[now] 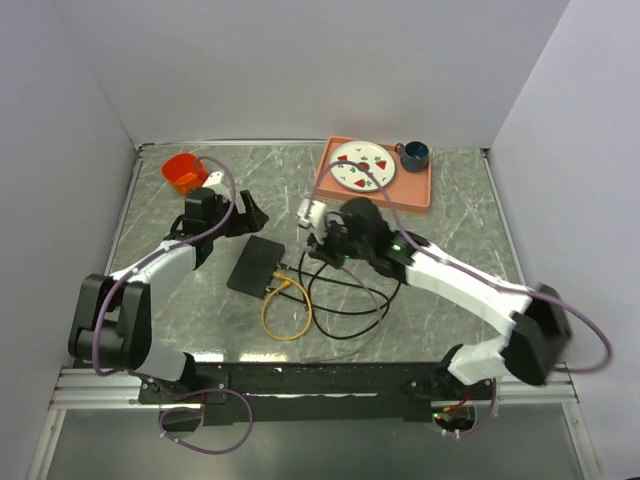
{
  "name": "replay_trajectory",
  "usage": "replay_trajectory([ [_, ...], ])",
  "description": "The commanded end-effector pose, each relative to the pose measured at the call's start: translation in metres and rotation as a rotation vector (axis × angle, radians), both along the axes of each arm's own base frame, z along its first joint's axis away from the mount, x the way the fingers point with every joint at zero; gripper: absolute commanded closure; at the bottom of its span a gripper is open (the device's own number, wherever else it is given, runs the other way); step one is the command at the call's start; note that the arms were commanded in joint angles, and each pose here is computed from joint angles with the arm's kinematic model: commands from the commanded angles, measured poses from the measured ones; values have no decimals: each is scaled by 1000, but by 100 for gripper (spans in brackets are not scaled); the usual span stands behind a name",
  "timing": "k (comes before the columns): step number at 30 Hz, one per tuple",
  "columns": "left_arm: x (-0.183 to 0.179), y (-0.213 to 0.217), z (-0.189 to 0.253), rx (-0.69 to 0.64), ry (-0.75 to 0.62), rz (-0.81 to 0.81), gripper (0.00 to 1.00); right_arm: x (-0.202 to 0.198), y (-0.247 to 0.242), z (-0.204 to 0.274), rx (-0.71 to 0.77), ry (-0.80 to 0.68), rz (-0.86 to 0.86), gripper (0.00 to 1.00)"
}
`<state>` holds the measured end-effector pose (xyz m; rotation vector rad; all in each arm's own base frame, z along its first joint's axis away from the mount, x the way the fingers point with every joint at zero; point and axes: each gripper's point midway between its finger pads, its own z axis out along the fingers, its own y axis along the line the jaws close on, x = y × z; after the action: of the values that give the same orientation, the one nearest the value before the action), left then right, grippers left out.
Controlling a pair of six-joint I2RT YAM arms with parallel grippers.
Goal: Insert the plug into the switch port
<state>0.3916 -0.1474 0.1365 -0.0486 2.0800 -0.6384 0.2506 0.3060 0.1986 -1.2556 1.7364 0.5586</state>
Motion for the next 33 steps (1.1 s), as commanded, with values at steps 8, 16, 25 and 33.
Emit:
replay_trajectory([
  [8,5,20,-52,-95,160,64,3,78,61,-91,-112,164,-117,100],
  [16,-6,13,-75,-123,212,10,3,118,61,-131,-154,124,-290,100],
  [25,-11,4,-93,-148,255,-43,14,124,69,-143,-170,136,-290,100],
  [33,-11,4,-95,-148,263,-36,14,114,71,-147,-192,155,-265,100],
])
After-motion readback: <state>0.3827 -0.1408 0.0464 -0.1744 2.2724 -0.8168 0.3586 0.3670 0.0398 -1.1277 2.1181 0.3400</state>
